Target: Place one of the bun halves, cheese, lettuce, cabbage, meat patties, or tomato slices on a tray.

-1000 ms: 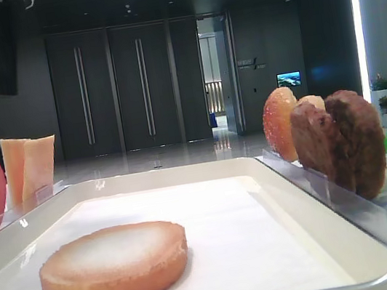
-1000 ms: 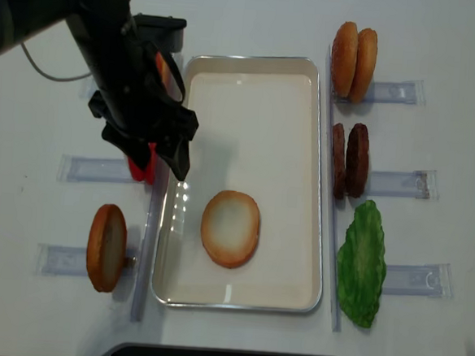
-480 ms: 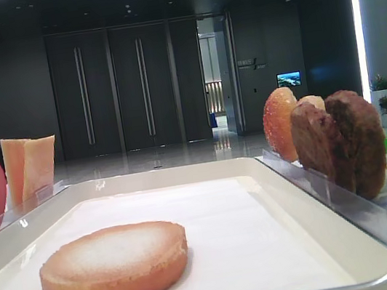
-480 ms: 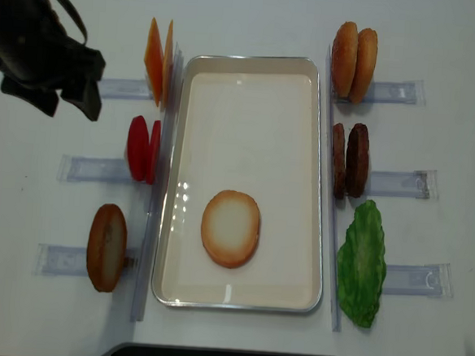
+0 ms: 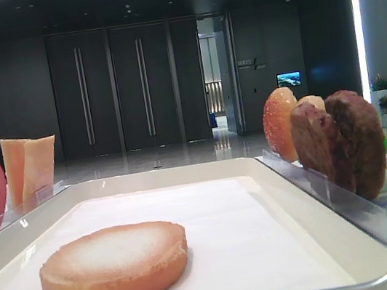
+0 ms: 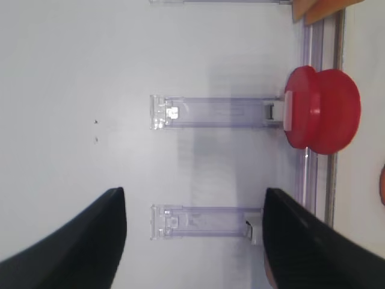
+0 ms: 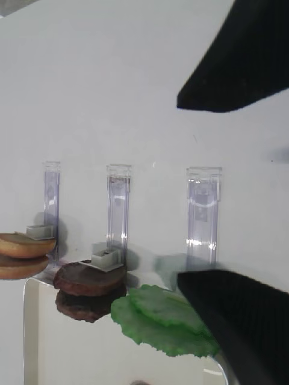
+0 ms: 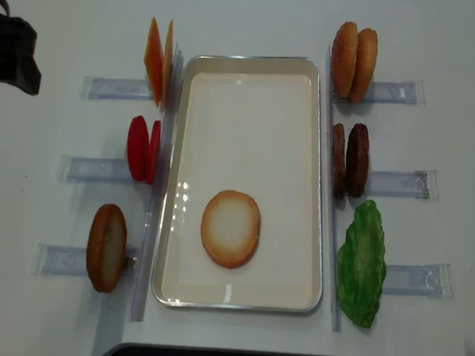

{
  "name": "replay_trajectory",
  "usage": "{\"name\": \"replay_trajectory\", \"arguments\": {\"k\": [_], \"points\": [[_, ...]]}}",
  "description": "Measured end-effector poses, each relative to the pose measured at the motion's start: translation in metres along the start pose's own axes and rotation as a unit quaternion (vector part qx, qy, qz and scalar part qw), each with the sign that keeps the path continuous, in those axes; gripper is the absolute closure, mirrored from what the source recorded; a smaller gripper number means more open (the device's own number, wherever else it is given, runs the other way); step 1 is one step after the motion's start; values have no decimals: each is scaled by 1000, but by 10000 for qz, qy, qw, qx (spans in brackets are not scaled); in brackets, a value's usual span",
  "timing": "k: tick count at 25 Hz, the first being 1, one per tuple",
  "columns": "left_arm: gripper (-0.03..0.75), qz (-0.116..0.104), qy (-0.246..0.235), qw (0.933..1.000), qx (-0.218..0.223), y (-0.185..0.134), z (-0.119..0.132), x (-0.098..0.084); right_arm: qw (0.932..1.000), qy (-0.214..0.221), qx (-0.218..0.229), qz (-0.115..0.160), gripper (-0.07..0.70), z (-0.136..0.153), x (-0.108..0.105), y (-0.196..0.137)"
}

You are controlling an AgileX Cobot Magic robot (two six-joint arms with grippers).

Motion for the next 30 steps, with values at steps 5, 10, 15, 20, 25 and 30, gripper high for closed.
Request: {"name": "replay_trajectory", "arguments": {"k": [5, 10, 15, 20, 25, 30], "points": [[188, -68, -193, 9996, -205, -47, -21, 2, 10000, 0, 0, 0, 113, 0, 0, 0], [190, -116, -441, 9965, -699, -101, -42, 6, 10000, 3, -1, 2, 113, 0, 0, 0], [190, -110, -543, 9896, -1325, -156, -49, 13, 10000, 3, -1, 2, 113, 0, 0, 0], [192, -94, -574, 9794, -1934, -202, -41, 21, 10000, 3, -1, 2, 113, 0, 0, 0], [192, -87, -611, 9668, -2480, -229, -32, 26, 10000, 3, -1, 2, 113, 0, 0, 0], [192, -85, -583, 9585, -2789, -237, -32, 30, 10000, 5, -1, 2, 113, 0, 0, 0]]}}
Point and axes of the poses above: a point on each arm's last joint axis where the gripper is mounted, z pointing out along that axis toward the gripper, x along the wrist's bending axis when the last joint is at zero, y = z × x, the point moved 6 cm from there along z, pointing out along that axis toward the gripper, and after that the axes turned 8 degrees about -z, right-handed, at the moved point
